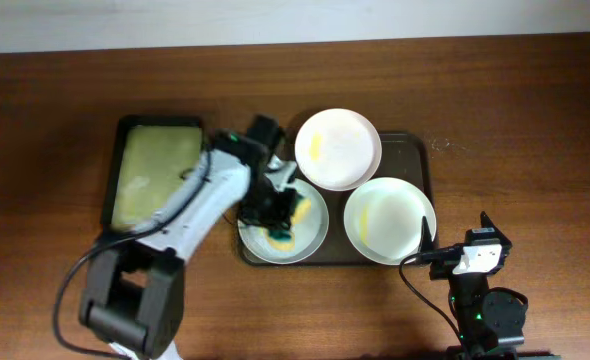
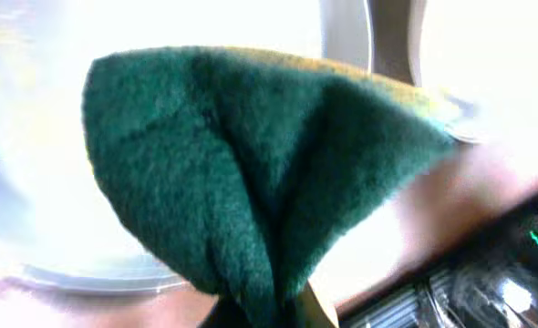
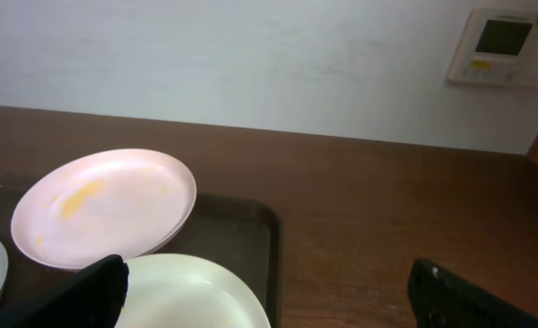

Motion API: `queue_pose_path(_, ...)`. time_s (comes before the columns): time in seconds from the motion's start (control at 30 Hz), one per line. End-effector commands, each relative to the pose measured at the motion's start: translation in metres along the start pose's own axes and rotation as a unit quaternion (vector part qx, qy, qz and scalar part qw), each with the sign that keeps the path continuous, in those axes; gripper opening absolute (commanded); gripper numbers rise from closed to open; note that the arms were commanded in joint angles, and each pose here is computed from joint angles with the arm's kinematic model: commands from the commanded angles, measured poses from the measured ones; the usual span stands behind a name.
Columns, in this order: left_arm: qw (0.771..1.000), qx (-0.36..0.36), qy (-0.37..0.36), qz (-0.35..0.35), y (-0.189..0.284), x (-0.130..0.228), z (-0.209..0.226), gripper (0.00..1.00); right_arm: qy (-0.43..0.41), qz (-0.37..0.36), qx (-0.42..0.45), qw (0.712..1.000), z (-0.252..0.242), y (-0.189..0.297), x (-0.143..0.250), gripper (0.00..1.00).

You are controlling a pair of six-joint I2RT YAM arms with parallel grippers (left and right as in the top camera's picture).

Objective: Clean dirty plates on tray and stack at the side
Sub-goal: 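Carry the sponge with the left gripper onto the pale green plate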

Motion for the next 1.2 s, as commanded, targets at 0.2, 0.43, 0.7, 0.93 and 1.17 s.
queue_pose_path(0.2,0.977,-0.155,0.129,-0.063,-0.039,-0.001,0.033,0.4,-0.002,0.002,0.004,1.0,-0.001,0.0,0.003,0.98)
queue_pose_path(0.43,0.983,-0.109,0.119,-0.086,-0.041,-0.016,0.018,0.5,-0.002,0.002,0.004,1.0,-0.001,0.0,0.003,0.98)
queue_pose_path(0.7,0.977,-0.147,0.082,-0.13,0.007,-0.032,0.014,0.34,-0.002,0.002,0.004,1.0,-0.001,0.0,0.003,0.99)
queue_pose_path(0.93,0.957,-0.206,0.091,-0.183,0.08,-0.021,0.018,0.4,-0.011,-0.027,-0.013,0.999,0.005,0.0,-0.011,0.98)
queue_pose_path(1.17,0.951,-0.194,0.152,-0.187,0.101,-0.011,0.052,0.48,-0.206,-0.141,-0.408,0.878,0.11,0.074,-0.109,0.98)
Point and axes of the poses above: each gripper's point midway between its finger pads, its own y axis back along the fingers, its own z axis along the line the jaws close on, x = y × z, the point moved 1 cm from there along y, back along the fingers, and after that the axes turned 9 degrees about -y, right-handed, at the moved point
